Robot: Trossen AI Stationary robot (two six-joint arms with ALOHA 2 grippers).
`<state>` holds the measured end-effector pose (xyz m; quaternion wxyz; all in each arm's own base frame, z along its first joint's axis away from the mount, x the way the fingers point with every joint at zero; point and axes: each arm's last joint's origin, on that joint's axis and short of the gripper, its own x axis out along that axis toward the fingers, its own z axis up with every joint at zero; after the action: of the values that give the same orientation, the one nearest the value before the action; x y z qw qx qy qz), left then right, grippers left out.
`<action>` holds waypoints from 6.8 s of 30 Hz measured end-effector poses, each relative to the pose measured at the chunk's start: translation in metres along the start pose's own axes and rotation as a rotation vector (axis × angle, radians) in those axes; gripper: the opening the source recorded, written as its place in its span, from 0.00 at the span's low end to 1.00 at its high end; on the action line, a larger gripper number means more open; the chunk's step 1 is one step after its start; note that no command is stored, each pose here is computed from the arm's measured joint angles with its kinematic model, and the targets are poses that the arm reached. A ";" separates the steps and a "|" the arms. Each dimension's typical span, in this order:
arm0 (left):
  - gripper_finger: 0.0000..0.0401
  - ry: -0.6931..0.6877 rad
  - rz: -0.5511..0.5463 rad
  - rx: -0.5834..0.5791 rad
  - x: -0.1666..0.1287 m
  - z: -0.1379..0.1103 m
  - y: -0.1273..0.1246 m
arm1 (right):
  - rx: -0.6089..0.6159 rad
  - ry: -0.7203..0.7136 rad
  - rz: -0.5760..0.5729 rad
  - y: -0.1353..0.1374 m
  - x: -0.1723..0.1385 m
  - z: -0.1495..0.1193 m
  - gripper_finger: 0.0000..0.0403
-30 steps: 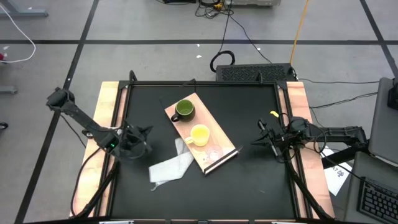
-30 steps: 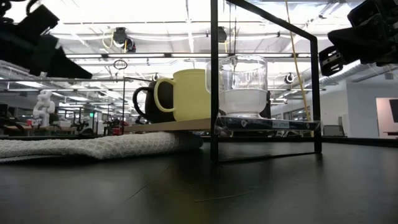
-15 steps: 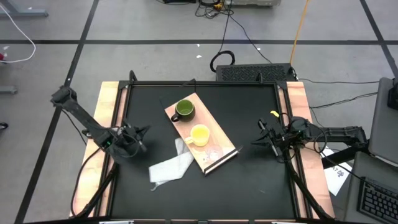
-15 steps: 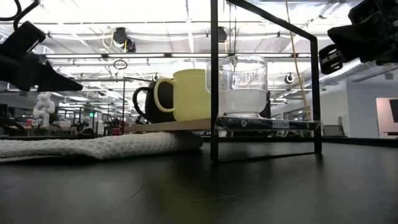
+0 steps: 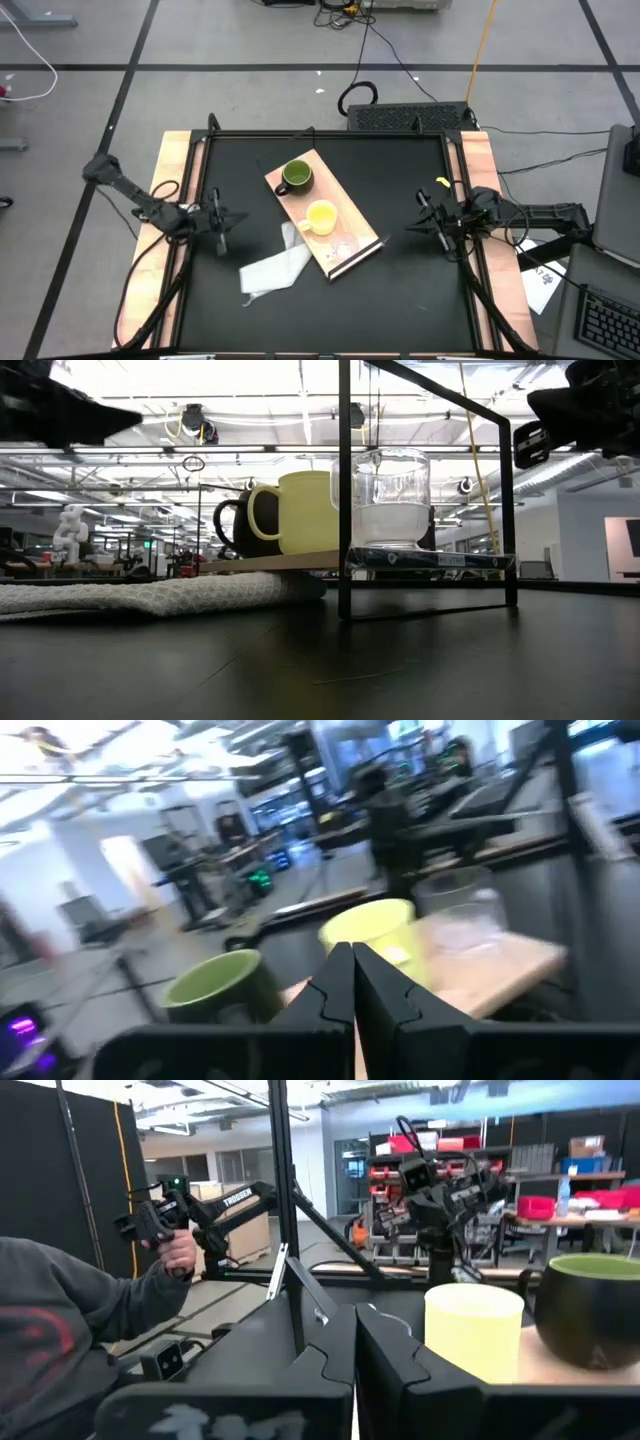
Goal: Stack small to large cups/mugs on shelf
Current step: Return to Home Position
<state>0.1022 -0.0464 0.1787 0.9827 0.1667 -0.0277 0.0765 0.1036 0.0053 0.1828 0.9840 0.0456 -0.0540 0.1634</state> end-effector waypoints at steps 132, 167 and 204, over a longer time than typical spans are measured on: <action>0.08 0.109 -0.138 -0.274 0.020 -0.036 0.054 | 0.062 0.039 -0.082 -0.011 0.006 0.002 0.00; 0.08 0.109 -0.139 -0.274 0.020 -0.036 0.054 | 0.063 0.039 -0.082 -0.011 0.006 0.002 0.00; 0.08 0.109 -0.139 -0.274 0.020 -0.036 0.054 | 0.063 0.040 -0.082 -0.011 0.006 0.002 0.00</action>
<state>0.1146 0.0183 0.1639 0.9992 0.0280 0.0271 0.0128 0.1125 -0.0034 0.1845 0.9889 0.0754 -0.0274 0.1252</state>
